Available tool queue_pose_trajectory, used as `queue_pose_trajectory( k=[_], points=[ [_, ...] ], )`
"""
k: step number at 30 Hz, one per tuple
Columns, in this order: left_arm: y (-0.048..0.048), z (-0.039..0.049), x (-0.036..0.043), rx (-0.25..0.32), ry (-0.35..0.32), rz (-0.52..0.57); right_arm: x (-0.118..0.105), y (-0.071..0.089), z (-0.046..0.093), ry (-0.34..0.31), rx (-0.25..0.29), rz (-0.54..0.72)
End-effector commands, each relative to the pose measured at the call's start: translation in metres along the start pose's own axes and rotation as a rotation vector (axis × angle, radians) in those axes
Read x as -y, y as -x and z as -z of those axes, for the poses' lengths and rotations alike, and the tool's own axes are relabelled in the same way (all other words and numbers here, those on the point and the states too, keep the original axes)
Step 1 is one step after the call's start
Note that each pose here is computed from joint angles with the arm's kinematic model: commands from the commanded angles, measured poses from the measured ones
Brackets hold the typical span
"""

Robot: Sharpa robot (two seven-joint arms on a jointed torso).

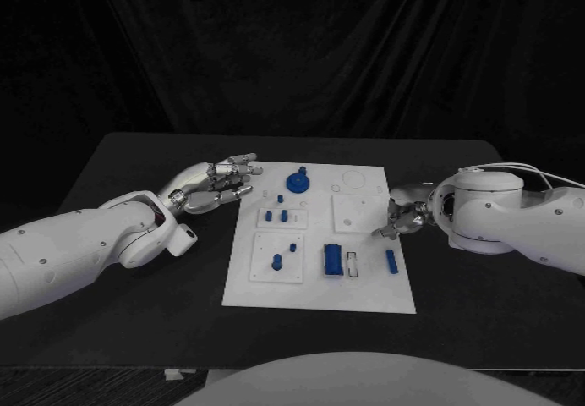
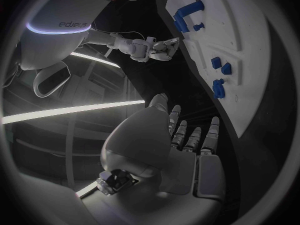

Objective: Assemble the parts on the task board

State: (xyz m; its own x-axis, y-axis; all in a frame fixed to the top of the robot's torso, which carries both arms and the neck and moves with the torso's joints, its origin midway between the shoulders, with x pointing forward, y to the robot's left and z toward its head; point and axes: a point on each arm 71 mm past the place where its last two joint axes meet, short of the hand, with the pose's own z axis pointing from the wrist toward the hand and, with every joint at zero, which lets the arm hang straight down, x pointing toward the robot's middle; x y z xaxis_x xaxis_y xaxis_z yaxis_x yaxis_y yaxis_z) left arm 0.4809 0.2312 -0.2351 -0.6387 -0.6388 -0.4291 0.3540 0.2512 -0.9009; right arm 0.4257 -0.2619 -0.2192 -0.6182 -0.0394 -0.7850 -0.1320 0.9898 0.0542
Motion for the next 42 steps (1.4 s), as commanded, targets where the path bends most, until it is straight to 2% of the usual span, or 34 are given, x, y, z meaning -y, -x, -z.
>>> queue_pose_trajectory(
  k=[1,17,42],
  points=[
    [-0.0010,-0.0005,0.0022,0.005,-0.027,0.008,0.006,-0.005,0.000,-0.072,-0.064,0.059],
    [-0.0017,-0.0011,0.0017,0.002,-0.025,0.010,0.005,-0.007,-0.002,-0.080,-0.081,0.070],
    [-0.0025,0.0002,-0.0002,0.002,-0.019,0.013,0.001,-0.025,-0.007,-0.069,-0.137,0.011]
  ],
)
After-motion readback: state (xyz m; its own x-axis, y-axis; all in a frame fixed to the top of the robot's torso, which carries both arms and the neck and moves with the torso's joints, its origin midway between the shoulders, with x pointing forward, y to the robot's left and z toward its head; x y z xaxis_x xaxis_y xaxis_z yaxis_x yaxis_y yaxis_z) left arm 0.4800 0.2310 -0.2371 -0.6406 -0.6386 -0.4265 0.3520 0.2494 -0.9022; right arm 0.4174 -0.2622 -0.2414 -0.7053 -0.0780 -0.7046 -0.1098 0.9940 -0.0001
